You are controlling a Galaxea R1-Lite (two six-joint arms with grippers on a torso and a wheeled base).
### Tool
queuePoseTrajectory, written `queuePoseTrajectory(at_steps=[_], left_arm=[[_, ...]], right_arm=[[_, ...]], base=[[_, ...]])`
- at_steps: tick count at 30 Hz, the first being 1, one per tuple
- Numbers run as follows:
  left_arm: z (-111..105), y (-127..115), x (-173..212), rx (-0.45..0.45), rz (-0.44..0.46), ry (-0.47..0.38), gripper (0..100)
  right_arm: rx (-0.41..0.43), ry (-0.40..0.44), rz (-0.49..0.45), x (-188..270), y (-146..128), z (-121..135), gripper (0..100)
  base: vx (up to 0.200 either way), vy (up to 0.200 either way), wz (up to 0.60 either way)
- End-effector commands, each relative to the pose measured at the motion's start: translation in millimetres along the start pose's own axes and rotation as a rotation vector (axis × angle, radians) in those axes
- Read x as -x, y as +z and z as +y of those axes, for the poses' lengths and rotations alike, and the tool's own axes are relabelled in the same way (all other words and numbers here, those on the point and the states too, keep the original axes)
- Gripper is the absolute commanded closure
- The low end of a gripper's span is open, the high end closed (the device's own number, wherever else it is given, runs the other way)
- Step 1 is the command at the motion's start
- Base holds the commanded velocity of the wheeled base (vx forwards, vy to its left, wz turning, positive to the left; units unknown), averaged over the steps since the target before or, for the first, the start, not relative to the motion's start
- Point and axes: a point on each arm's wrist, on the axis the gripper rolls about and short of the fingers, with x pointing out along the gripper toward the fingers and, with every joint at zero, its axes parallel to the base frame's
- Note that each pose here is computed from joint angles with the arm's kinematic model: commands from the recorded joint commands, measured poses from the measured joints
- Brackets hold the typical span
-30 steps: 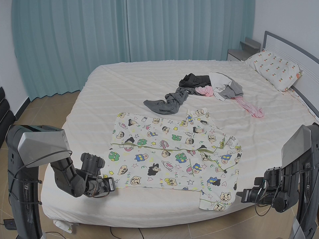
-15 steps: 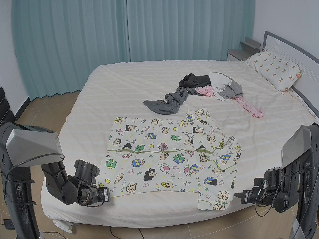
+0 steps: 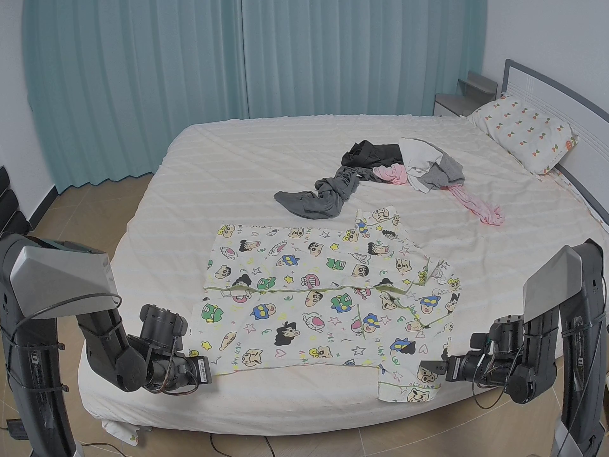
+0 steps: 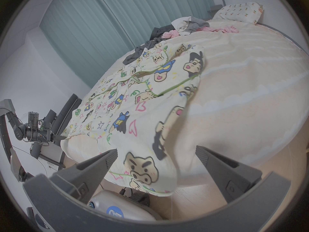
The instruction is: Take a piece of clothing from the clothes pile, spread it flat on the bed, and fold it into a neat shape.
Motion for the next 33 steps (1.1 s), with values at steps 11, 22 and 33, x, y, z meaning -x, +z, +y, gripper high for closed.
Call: queuePoseTrajectory(at_steps=[11,22,33], left_arm=[[2,-5,-1,-0.002,-0.001,-0.004,100],[7,-15,5,-0.006,0.002,-0.001,100],[12,-29,15,-0.01,0.001,-0.002,100]], right_arm=[[-0.004,0.087,-0.022,-27,6,13,100],[-0.016,0.11,-0.008,-14,5,4,100],[-0.011,0.144,0.023,4,2,-7,100]], base=[[0.0,0.0,0.0],[0.0,0.0,0.0],[0.0,0.0,0.0]])
